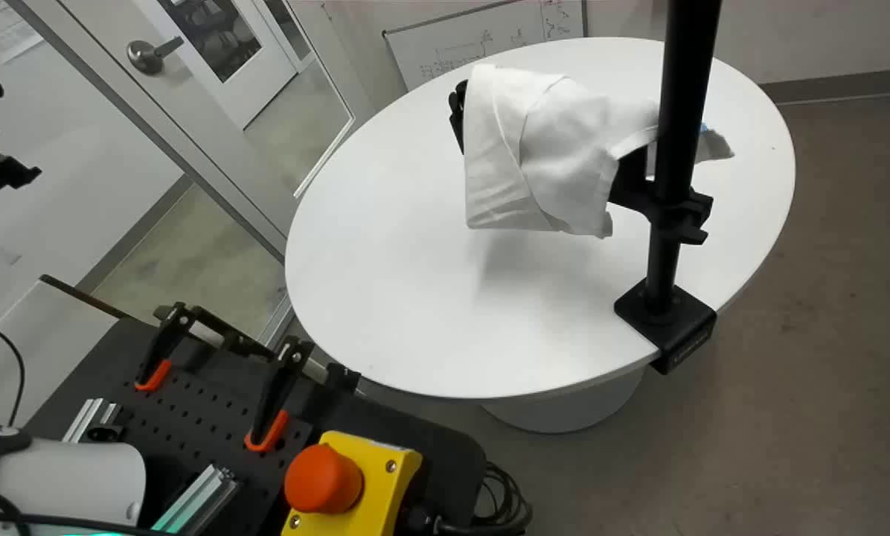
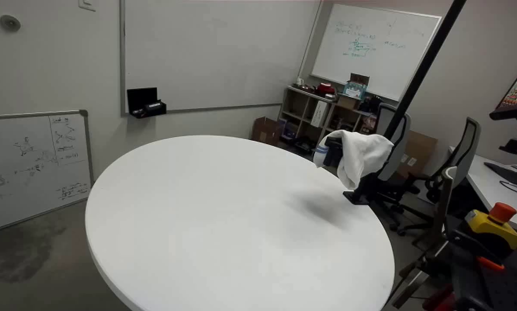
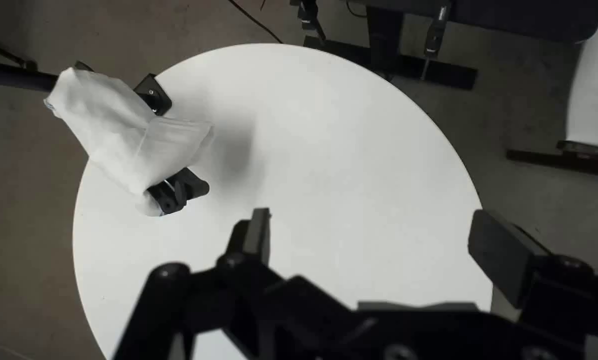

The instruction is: Unhang the towel from the black stand and place it on the table

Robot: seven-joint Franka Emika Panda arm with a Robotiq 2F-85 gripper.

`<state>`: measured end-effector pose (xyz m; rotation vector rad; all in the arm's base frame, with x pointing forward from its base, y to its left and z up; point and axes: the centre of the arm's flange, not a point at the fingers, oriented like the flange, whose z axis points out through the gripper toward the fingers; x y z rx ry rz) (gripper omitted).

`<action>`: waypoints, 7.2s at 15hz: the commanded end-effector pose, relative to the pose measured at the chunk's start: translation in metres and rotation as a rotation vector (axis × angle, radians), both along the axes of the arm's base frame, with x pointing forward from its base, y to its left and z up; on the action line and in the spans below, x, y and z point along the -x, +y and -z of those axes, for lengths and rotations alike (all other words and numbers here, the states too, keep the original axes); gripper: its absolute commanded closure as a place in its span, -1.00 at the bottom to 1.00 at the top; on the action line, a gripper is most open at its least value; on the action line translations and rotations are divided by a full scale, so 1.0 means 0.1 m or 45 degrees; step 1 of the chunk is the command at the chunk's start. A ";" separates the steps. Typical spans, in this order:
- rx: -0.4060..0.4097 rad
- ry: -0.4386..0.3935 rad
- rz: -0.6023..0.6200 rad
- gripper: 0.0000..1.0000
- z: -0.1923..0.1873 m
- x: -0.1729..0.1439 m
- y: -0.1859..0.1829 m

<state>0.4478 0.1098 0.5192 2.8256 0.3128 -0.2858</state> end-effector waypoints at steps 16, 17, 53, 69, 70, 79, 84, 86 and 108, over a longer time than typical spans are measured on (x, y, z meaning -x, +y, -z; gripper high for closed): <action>-0.019 -0.280 0.606 -1.00 0.10 -0.63 -1.35; -0.016 -0.295 0.678 -1.00 0.14 -0.66 -1.50; 0.254 -0.562 1.757 -1.00 1.56 -0.80 -3.64; 0.329 -0.822 1.967 -1.00 2.48 -0.94 -4.06; 0.339 -0.828 1.975 -1.00 2.53 -0.95 -4.06; 0.417 -0.830 1.985 -1.00 2.75 -0.95 -3.94; 0.434 -0.820 1.951 -1.00 2.82 -0.95 -3.86; 0.438 -0.817 1.937 -1.00 2.84 -0.95 -3.84; 0.460 -0.766 1.873 0.36 2.94 -0.91 -3.64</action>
